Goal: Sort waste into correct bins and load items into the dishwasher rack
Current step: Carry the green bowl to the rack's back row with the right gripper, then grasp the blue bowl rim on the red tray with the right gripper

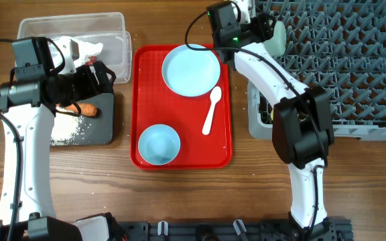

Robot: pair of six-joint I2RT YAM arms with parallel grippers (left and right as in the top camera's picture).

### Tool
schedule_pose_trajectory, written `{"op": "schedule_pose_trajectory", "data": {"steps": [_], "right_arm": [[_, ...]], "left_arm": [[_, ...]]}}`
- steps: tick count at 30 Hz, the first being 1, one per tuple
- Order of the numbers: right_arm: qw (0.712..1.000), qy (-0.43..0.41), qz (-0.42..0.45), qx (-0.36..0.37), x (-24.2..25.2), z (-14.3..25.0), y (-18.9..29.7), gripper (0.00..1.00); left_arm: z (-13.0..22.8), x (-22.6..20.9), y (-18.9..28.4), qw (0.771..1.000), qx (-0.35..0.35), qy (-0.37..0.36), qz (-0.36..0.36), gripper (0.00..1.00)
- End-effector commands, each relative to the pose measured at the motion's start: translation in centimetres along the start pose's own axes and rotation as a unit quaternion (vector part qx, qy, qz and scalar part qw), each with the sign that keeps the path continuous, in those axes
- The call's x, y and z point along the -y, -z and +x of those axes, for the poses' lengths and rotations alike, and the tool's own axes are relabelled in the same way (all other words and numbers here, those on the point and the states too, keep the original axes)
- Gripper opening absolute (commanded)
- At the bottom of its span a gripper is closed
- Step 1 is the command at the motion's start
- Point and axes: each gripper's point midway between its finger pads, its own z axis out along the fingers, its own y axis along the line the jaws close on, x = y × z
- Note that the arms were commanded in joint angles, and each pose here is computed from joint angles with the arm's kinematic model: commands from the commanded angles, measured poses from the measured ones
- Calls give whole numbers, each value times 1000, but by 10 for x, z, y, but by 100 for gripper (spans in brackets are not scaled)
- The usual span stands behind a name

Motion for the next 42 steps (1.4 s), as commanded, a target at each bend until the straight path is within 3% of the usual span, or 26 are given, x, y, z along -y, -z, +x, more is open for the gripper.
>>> {"op": "schedule_pose_trajectory", "data": {"steps": [1,5,8,11,13,15,22,25,34,37,42], "right_arm": [[998,-35,-41,42,15,-31,38,71],[977,9,-203,59,-32,-33,85,73],[901,69,-427,36,-96,-5,149,73],[779,79,-620,-36,-129,34,220,71],[722,59,-684,-89,-134,49,250,71],[694,49,-707,-124,-136,61,263,70],[677,57,-697,-229,-165,126,287,70],[690,37,-670,-272,-175,145,290,66],[718,16,-627,-303,-180,154,292,54],[726,2,-609,-320,-182,159,287,38],[714,8,-609,-345,-191,173,287,38]], "left_arm": [[-7,0,5,1000,12,-1,-3,100],[-7,0,5,1000,12,-1,-3,100],[-7,0,5,1000,12,-1,-3,100],[-7,0,5,1000,12,-1,-3,100],[-7,0,5,1000,12,-1,-3,100],[-7,0,5,1000,12,-1,-3,100],[-7,0,5,1000,12,-1,-3,100],[-7,0,5,1000,12,-1,-3,100],[-7,0,5,1000,12,-1,-3,100],[-7,0,5,1000,12,-1,-3,100],[-7,0,5,1000,12,-1,-3,100]]}}
